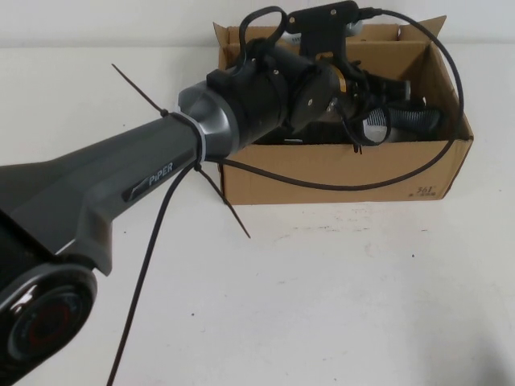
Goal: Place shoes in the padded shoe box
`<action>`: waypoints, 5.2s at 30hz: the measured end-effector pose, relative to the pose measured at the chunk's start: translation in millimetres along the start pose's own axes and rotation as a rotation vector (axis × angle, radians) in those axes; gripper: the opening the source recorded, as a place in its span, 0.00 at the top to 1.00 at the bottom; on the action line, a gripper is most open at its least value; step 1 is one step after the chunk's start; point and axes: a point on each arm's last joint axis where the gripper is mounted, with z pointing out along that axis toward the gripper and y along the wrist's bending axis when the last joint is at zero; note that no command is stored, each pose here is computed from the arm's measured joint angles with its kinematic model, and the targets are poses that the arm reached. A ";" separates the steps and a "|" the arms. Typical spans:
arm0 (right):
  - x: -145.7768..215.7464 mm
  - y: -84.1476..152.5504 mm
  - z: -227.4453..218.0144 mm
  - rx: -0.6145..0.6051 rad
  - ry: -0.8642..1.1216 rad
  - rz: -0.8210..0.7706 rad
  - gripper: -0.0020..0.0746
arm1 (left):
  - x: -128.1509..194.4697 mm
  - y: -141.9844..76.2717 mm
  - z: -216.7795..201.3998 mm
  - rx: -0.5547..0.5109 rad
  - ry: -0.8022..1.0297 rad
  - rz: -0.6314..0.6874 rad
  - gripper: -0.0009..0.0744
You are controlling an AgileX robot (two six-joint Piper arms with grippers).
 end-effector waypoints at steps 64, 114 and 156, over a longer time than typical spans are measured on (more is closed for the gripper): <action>0.0 0.0 0.0 0.000 0.000 0.000 0.98 | -7.1 -6.8 -4.2 0.036 0.186 0.280 0.56; 0.0 0.0 0.0 0.000 0.000 0.000 0.98 | 51.4 98.4 -275.7 -0.283 0.073 0.338 0.99; 0.0 0.0 0.0 0.000 0.000 0.000 0.98 | 265.2 199.0 -343.3 -0.461 -0.521 0.262 0.99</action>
